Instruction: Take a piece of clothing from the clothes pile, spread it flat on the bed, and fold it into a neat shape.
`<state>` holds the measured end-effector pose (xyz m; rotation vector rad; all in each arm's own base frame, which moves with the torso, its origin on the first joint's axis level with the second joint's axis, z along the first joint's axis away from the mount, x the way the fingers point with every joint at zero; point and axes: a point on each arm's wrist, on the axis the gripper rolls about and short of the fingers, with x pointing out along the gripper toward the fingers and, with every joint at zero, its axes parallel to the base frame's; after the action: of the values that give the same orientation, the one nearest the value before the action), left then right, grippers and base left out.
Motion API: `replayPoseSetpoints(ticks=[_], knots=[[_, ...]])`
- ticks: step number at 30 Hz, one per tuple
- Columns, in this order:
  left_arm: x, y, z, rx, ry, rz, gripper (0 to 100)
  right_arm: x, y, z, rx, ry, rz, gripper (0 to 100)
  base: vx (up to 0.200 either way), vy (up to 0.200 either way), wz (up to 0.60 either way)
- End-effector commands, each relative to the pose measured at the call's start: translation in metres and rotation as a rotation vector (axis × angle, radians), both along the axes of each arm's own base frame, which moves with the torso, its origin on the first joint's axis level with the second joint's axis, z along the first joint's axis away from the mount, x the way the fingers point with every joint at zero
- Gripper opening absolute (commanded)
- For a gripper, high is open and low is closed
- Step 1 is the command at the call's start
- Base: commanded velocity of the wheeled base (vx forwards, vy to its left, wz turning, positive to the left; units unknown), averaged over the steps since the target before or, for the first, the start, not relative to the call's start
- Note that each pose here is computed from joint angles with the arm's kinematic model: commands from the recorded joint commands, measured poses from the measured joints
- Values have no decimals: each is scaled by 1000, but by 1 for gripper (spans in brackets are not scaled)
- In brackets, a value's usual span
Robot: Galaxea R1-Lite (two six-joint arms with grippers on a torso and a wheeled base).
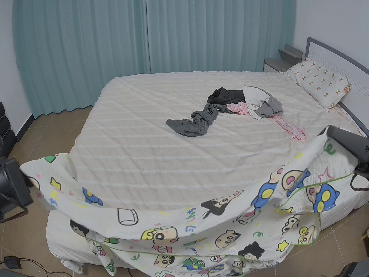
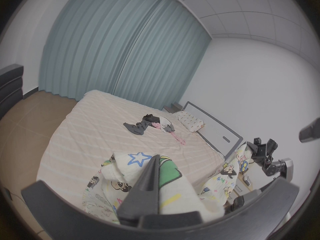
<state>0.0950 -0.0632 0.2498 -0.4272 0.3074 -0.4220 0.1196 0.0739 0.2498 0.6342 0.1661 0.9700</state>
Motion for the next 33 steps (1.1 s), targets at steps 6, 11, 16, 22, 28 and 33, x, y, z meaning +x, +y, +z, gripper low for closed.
replayPoseSetpoints(ticks=[6, 11, 16, 22, 28, 33], knots=[[63, -19, -28, 45, 175, 131, 0, 62, 3, -12, -45, 89, -132, 0, 167, 0, 0], [93, -28, -49, 85, 245, 157, 0, 93, 10, -22, -72, 144, -170, 0, 200, 0, 0], [135, -33, -72, 102, 281, 213, 0, 128, 19, -40, -107, 201, -210, 0, 200, 0, 0], [195, -39, -104, 114, 319, 279, 0, 174, 25, -61, -112, 223, -280, 0, 200, 0, 0], [246, -49, -143, 147, 389, 306, 0, 209, 33, -107, -144, 298, -334, 0, 200, 0, 0], [278, -57, -175, 173, 425, 325, 0, 240, 41, -148, -157, 313, -395, 0, 0, 0, 0]])
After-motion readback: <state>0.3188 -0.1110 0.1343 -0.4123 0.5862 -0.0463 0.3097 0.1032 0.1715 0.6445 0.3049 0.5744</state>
